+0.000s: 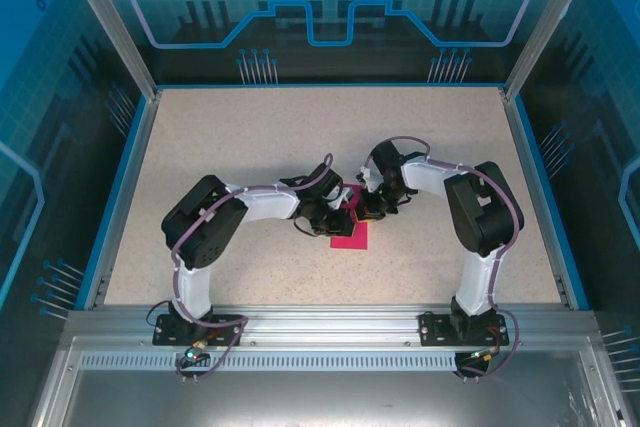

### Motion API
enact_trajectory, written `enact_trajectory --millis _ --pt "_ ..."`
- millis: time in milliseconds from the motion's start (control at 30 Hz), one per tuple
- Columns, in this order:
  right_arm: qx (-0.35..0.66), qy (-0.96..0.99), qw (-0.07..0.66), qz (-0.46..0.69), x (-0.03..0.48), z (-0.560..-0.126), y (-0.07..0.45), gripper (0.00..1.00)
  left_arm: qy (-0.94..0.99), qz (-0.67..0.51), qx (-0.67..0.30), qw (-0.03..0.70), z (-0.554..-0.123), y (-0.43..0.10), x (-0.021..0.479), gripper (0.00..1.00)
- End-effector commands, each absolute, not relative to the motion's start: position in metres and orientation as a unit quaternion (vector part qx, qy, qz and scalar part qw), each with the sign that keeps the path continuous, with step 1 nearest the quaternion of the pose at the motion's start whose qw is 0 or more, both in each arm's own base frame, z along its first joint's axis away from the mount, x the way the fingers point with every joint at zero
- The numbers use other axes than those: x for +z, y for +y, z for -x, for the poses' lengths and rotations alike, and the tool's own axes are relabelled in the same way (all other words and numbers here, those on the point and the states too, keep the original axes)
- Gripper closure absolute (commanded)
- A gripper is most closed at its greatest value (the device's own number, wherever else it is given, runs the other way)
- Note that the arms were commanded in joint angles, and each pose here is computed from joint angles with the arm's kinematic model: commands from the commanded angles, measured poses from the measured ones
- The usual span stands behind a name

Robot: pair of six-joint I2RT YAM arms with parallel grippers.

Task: Fold a paper plane with a square sheet of paper (fold left side to right side)
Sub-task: Fold the triangle a second time at the center of the table.

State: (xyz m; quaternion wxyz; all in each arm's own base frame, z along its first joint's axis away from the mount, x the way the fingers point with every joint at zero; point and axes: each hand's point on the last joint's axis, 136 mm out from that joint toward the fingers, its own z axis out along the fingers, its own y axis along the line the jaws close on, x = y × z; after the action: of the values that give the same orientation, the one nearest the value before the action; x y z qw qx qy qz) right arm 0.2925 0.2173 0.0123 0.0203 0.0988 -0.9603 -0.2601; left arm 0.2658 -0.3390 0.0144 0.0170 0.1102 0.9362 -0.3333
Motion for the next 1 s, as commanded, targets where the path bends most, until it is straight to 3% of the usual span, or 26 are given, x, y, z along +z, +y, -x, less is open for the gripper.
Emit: enact_trajectory --millis 0,667,867,933,967 --pt "-0.232 -0.967 0.041 -0.095 0.002 -0.284 0.208 1.0 0.944 -0.088 -0.318 0.01 -0.268 -0.333 0.007 0.89" --pt "-0.221 -0.97 0.047 -0.092 -0.001 -0.282 0.204 1.0 0.955 -0.035 -0.293 -0.025 -0.206 -0.269 -0.016 0.89" --pt "-0.253 -0.962 0.021 -0.098 0.014 -0.287 0.214 1.0 0.954 -0.019 -0.297 -0.016 -0.207 -0.259 -0.013 0.89" --pt "-0.285 -0.954 -0.004 -0.098 0.029 -0.294 0.222 0.96 0.951 -0.022 -0.309 -0.002 -0.214 -0.26 -0.002 0.85" --pt "-0.302 -0.948 -0.018 -0.096 0.038 -0.298 0.226 0.88 0.948 -0.027 -0.318 0.009 -0.218 -0.262 0.006 0.82"
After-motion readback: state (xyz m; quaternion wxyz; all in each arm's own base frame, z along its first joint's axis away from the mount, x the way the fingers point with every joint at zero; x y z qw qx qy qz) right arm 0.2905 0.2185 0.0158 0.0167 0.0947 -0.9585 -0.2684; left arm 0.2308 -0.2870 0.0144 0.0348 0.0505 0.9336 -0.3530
